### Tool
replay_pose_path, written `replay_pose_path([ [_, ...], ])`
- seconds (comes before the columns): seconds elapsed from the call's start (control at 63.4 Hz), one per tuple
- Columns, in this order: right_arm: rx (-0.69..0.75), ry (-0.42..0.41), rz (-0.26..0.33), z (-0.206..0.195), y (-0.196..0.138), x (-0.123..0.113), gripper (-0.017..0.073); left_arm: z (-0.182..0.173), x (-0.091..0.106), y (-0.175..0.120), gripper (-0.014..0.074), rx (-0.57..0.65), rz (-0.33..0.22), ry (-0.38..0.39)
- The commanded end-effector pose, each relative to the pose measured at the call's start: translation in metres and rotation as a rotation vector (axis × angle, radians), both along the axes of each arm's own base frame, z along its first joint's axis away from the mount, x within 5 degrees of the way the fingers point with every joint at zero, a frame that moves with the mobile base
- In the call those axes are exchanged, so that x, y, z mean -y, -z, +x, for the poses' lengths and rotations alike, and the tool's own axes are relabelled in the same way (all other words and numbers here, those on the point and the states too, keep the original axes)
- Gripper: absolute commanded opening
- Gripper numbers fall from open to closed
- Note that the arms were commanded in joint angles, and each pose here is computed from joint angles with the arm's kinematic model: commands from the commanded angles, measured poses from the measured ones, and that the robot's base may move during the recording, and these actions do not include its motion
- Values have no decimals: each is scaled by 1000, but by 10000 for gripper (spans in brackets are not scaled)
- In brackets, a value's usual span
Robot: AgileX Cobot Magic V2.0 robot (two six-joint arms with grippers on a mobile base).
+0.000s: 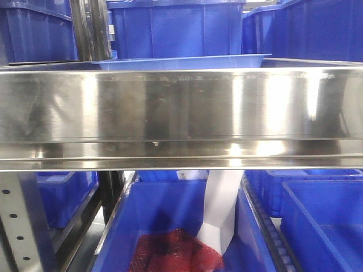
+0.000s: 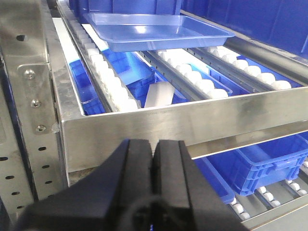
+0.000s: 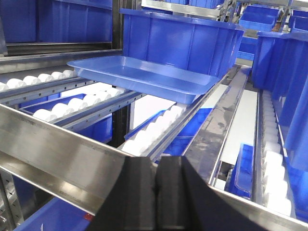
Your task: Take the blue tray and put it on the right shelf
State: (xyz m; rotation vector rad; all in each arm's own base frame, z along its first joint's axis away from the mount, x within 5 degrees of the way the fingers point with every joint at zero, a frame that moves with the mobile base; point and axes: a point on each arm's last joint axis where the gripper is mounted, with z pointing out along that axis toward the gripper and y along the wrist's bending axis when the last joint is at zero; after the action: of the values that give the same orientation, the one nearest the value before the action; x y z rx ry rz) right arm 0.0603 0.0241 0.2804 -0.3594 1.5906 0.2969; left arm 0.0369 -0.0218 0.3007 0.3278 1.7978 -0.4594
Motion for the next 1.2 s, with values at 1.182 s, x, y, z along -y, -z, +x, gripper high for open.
replay_pose_path([
  [1.182,113,-28,12,-2,-17,-2,54,20,-17,107,-48,278,-22,-413],
])
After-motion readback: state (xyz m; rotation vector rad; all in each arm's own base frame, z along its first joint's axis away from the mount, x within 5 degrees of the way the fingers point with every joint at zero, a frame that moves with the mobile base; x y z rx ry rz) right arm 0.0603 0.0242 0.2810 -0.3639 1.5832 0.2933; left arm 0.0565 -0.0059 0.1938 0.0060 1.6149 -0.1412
